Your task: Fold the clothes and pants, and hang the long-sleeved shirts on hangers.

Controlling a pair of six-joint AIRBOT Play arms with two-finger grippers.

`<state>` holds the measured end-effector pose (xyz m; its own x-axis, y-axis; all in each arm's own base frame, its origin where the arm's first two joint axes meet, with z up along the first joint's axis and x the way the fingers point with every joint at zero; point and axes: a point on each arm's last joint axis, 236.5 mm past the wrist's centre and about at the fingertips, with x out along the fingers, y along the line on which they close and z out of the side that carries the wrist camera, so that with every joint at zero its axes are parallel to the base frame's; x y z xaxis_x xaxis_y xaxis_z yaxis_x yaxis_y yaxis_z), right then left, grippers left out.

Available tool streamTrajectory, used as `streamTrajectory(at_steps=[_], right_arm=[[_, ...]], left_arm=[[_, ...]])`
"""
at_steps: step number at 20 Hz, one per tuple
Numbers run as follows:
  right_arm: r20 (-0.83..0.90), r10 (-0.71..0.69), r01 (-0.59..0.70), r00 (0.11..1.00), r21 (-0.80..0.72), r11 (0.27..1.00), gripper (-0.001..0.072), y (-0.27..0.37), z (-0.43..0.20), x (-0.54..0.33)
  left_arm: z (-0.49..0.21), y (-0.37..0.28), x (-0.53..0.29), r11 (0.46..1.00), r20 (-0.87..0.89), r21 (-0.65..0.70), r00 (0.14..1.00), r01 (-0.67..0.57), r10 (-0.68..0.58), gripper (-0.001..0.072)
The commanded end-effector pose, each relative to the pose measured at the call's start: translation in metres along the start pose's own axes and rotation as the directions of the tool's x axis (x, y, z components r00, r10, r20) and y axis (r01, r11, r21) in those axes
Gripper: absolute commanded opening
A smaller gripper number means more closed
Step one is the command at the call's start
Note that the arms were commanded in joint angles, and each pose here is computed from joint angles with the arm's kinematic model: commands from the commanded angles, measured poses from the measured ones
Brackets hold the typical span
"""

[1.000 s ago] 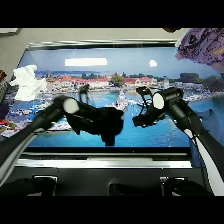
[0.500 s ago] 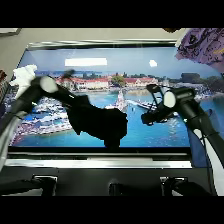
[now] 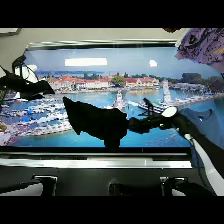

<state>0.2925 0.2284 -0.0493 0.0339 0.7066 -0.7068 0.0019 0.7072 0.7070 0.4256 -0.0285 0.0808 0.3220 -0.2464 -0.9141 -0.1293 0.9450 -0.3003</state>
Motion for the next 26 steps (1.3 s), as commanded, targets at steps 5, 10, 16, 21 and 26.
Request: streamTrajectory(at_steps=[5,10,16,21,26], right_arm=[[-0.033,-0.032,0.031,0.999,-0.043,0.999,0.0431,-0.003,-0.016,0.055],[-0.021,-0.043,0.042,0.999,-0.060,0.997,0.0034,-0.004,-0.014,0.052],[-0.009,-0.136,0.135,0.991,-0.092,0.987,0.0034,-0.003,-0.023,0.020],[-0.024,-0.133,0.130,0.991,-0.104,0.986,0.0035,0.008,-0.033,0.006],[-0.045,-0.129,0.125,0.991,-0.091,0.988,0.0035,0.010,-0.039,0.004]], left_arm=[[0.003,0.013,-0.004,1.000,0.006,-0.021,1.000,-0.010,0.010,0.0640],[0.000,0.019,0.000,0.999,-0.006,-0.047,1.000,-0.015,0.014,0.0640],[-0.016,0.045,0.075,0.965,-0.003,-0.220,0.989,0.144,-0.148,0.0640],[-0.038,0.026,0.148,0.948,-0.071,-0.226,0.966,0.226,-0.247,0.0638],[-0.020,0.009,0.181,0.940,0.010,-0.215,0.963,0.264,-0.269,0.0602]])
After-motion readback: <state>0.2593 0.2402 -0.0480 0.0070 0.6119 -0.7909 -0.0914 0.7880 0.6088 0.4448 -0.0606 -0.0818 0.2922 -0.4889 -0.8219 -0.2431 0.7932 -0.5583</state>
